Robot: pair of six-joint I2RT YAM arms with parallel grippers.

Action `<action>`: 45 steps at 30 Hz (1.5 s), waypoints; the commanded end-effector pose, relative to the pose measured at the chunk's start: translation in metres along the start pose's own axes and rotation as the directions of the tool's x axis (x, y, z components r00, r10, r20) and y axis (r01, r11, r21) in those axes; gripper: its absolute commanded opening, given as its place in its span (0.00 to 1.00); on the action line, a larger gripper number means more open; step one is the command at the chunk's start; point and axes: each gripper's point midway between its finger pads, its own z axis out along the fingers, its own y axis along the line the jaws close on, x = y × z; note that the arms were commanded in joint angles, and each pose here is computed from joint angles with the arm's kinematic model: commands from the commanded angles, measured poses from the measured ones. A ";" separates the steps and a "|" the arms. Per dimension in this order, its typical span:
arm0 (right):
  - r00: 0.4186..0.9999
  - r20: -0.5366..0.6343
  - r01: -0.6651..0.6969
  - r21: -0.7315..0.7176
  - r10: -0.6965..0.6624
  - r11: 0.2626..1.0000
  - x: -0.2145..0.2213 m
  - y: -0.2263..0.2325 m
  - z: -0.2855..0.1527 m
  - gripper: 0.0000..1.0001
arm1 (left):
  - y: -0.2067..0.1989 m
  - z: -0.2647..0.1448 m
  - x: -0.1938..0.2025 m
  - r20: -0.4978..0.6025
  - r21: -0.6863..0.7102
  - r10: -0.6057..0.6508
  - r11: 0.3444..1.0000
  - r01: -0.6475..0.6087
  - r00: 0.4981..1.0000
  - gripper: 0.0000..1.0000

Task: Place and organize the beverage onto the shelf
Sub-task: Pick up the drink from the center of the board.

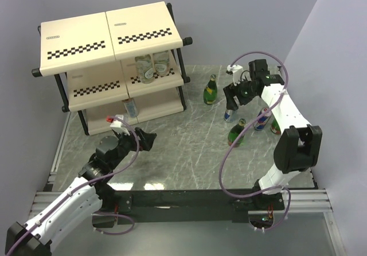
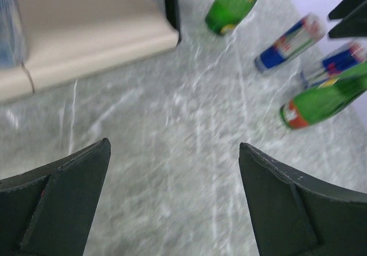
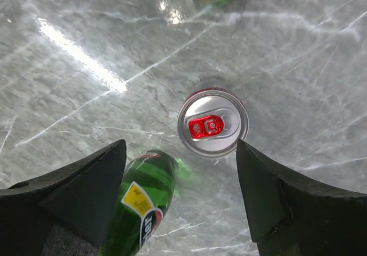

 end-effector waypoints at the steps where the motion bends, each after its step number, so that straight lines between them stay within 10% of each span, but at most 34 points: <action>1: 1.000 -0.013 0.021 0.029 -0.021 0.999 -0.009 -0.009 -0.001 0.84 | 0.001 -0.004 0.014 0.005 0.045 0.018 0.999 -0.018 1.000 1.00; 26: 0.997 -0.074 -0.019 0.035 0.022 0.999 0.001 -0.025 0.038 0.72 | -0.012 -0.015 0.000 0.107 0.131 -0.025 0.991 0.011 0.994 0.99; 34: 0.994 -0.108 -0.011 -0.011 0.010 1.000 0.001 -0.013 0.047 0.49 | -0.028 -0.003 -0.007 0.095 0.188 0.012 0.982 -0.029 0.995 1.00; 38: 0.995 -0.095 0.009 -0.021 -0.010 1.000 -0.005 -0.006 0.042 0.02 | -0.036 0.005 -0.012 0.102 0.216 0.035 0.975 -0.056 0.994 1.00; 45: 0.994 0.019 0.105 -0.063 -0.104 0.992 -0.040 0.034 0.008 0.00 | -0.049 0.021 -0.024 0.211 0.269 0.097 0.951 -0.153 0.973 0.99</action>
